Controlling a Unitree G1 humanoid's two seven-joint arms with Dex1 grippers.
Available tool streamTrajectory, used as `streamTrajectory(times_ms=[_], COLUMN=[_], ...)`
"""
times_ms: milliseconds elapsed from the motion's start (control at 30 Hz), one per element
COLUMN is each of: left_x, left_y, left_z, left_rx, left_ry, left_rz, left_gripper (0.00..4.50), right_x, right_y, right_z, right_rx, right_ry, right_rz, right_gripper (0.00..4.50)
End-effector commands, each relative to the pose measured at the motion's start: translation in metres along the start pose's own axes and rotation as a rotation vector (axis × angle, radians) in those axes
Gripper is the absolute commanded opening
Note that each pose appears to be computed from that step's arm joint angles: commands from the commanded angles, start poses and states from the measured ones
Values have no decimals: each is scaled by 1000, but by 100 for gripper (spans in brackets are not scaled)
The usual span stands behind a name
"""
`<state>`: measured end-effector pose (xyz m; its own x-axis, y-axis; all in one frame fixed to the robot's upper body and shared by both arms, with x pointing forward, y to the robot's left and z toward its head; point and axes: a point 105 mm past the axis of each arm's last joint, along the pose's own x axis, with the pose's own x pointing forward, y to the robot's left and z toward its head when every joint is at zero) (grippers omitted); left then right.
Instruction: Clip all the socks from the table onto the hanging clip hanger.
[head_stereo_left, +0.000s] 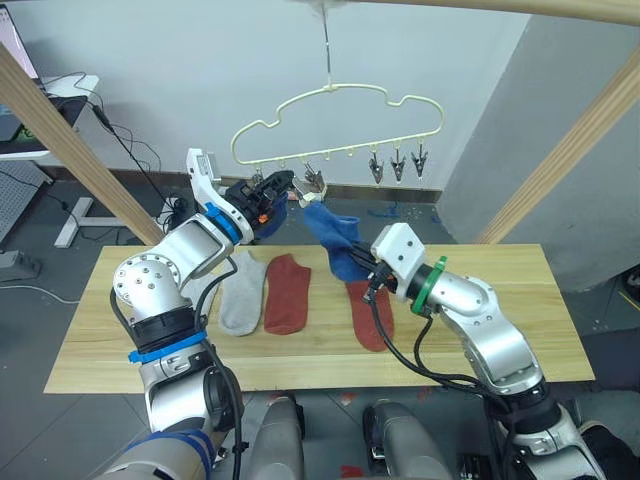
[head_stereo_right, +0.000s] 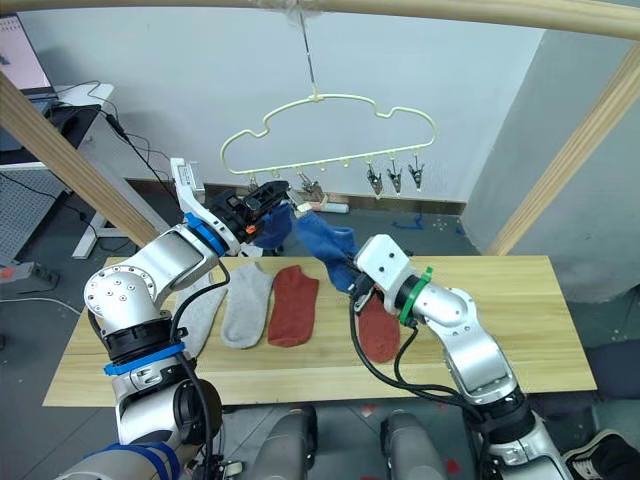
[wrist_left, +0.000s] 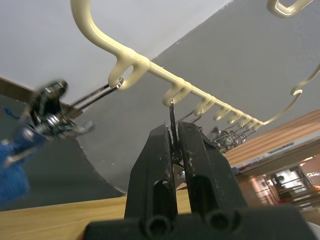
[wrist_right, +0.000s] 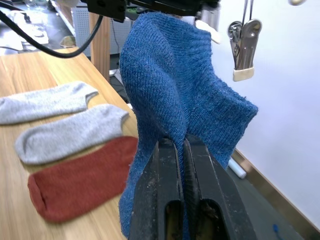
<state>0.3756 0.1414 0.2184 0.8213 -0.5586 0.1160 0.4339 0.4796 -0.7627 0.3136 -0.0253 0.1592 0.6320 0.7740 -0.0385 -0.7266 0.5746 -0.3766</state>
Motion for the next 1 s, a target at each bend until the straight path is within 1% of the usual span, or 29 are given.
streamTrajectory(times_ms=[33,133,500,600,833,1000], left_x=[-1,-1,-3,-3,-3,-3], left_y=[-4,-5,-4,-4,-6,-7], left_z=[2,1,4,3,1,0], left_rx=[11,19,32,32,43,45], left_ry=[-7,-5,-14,-9,6,9], left_rz=[-8,-8,-3,-6,-15,-21], left_gripper=[0,0,0,0,0,0], right_x=[7,9,2,3,10,14], right_y=[-2,-2,5,3,-6,-5], right_z=[12,13,-1,1,19,20], right_rx=[-10,9,62,58,76,90], right_ry=[-40,-49,-12,-23,-96,-99], right_rz=[-11,-10,0,-10,-20,-9], right_gripper=[2,2,2,2,2,2])
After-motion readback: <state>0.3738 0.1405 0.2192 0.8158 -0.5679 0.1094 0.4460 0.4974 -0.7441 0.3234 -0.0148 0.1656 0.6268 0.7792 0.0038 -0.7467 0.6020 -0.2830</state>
